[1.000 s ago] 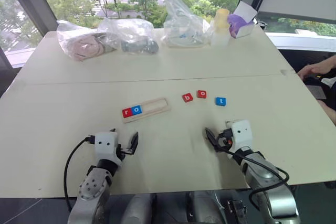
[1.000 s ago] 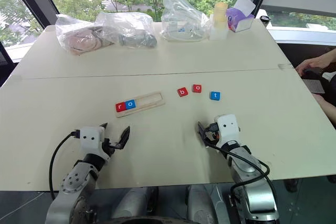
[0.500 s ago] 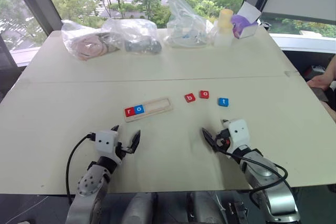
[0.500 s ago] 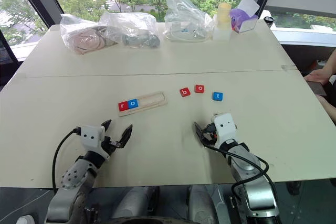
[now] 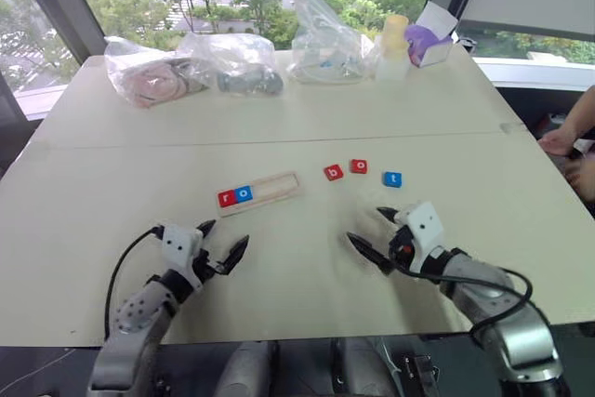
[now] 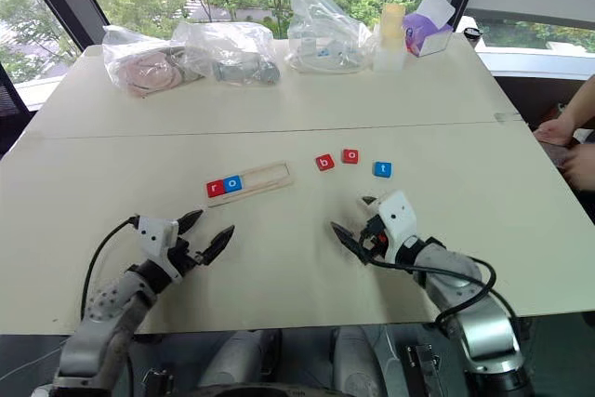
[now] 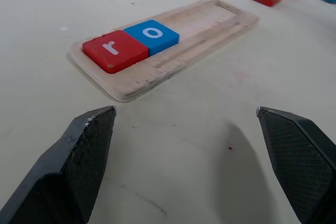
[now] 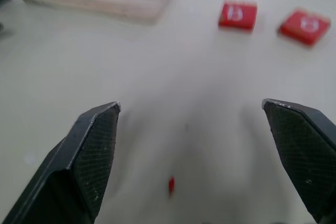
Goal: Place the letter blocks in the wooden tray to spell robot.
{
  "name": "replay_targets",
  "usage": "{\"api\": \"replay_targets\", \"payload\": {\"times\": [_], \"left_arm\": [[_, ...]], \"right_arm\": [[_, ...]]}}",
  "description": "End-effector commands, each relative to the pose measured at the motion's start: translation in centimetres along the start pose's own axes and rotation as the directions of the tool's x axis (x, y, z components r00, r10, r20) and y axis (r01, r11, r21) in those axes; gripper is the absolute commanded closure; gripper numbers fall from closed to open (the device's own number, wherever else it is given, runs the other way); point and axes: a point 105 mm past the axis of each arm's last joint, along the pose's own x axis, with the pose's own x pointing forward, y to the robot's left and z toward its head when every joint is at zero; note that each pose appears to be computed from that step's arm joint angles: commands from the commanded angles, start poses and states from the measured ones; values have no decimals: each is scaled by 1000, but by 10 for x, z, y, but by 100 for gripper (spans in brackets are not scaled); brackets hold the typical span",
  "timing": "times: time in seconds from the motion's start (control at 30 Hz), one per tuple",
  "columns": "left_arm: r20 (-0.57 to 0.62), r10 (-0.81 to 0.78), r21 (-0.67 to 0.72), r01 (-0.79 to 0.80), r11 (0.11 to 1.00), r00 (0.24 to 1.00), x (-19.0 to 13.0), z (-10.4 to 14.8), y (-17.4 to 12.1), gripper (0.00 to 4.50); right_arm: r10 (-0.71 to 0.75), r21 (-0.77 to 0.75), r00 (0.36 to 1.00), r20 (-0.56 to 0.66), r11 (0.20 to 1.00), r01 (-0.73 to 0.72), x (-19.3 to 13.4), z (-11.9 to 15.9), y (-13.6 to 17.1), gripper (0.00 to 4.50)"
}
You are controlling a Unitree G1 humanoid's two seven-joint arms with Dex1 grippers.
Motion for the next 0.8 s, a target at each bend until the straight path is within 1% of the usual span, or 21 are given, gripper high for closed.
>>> {"api": "replay_targets", "payload": {"times": [0.03, 0.13, 0.27, 0.33, 0.4, 0.5, 0.57, 0.8], "left_arm": [[-18, -154, 51, 155, 987, 988, -1, 28, 15, 0], [-79, -259, 128, 268, 955, 963, 3, 51, 35, 0], [-171, -361, 201, 391, 898, 917, 10, 68, 59, 0], [-244, -390, 232, 444, 865, 888, 17, 68, 67, 0], [-277, -404, 250, 472, 845, 872, 21, 67, 70, 0], [-295, -437, 288, 515, 808, 850, 45, 73, 72, 0], [-304, -449, 294, 531, 795, 840, 56, 75, 72, 0], [-352, -469, 296, 571, 765, 810, 71, 70, 70, 0]], "right_arm": [[138, -85, 990, 30, 987, -135, -4, 31, 4, 3], [234, -164, 972, -8, 959, -233, -3, 44, 4, 3], [297, -240, 954, -31, 925, -296, 4, 60, 0, 3], [319, -263, 947, -38, 911, -318, 7, 64, 0, 3], [334, -267, 941, -45, 904, -334, 9, 64, 2, 3], [352, -278, 934, -55, 893, -353, 12, 62, 8, 3], [354, -280, 934, -56, 892, -355, 13, 62, 10, 3], [333, -279, 941, -54, 900, -335, 11, 60, 12, 3]]}}
